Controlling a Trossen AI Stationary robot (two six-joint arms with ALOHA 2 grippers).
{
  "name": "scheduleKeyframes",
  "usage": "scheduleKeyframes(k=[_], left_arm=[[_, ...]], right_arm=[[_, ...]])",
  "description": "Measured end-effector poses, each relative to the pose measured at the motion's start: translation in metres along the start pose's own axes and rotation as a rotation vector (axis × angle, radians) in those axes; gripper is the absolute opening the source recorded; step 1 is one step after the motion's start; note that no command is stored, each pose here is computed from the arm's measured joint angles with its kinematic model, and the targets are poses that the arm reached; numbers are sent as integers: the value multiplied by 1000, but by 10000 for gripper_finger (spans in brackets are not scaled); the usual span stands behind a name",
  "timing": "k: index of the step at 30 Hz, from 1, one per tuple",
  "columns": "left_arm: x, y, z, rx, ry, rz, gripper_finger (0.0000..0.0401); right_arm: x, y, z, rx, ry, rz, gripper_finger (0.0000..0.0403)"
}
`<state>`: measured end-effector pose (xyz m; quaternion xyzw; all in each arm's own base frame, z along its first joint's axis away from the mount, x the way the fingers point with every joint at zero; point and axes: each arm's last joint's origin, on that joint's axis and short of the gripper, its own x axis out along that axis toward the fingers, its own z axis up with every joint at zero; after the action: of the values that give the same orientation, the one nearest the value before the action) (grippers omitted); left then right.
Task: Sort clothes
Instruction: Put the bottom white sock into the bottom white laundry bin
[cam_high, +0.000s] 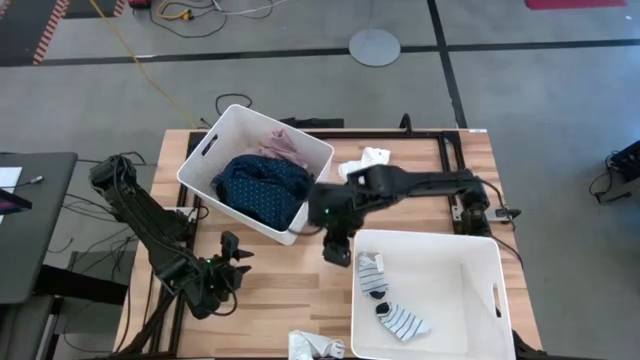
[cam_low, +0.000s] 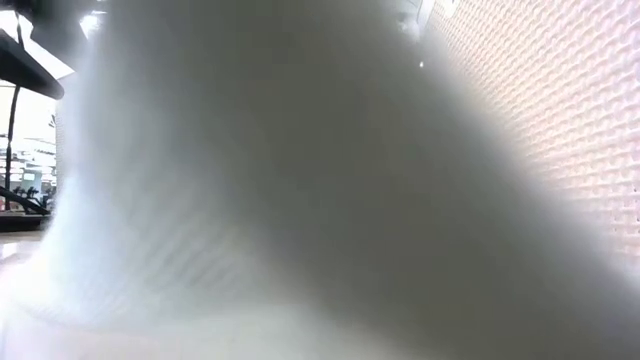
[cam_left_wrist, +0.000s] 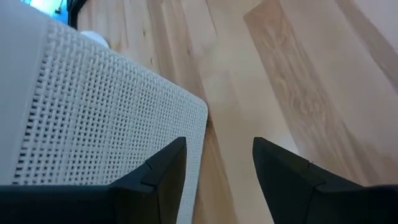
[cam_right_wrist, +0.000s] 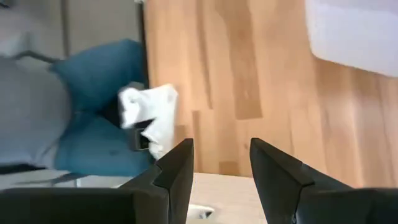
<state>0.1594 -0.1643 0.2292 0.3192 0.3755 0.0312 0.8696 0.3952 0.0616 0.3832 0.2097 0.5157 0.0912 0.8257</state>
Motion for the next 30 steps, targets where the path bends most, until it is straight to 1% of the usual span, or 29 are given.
scheduleKeyframes(k=[2,4,6,10,12,16,19,21,24,27,30], left_arm=[[0,0,0,-48,0,-3,180],[0,-1,0,-94,13,-39,180],[0,-3,0,-110,24,-84,180],[0,-6,3,-141,18,-158,180],[-1,-6,5,-156,4,-173,180],[-1,-8,10,-162,-36,-204,180],[-2,-11,19,-168,-96,-278,181],[-4,-13,26,-184,-158,-343,183],[-7,-15,39,-197,-266,-417,190],[-6,-22,49,-176,-354,-448,200],[4,-35,57,-140,-396,-473,212]], right_arm=[[7,3,-4,8,31,-33,175],[18,12,-11,-23,81,-47,176],[30,31,-17,-128,78,-23,178],[74,67,-28,-314,84,29,198],[95,73,-31,-331,99,31,214],[127,76,-37,-338,146,3,249],[149,79,-45,-352,195,-6,263],[155,82,-49,-360,209,-5,265],[154,85,-52,-366,215,-3,265],[148,87,-52,-366,208,-2,265],[131,91,-51,-379,160,-21,265]])
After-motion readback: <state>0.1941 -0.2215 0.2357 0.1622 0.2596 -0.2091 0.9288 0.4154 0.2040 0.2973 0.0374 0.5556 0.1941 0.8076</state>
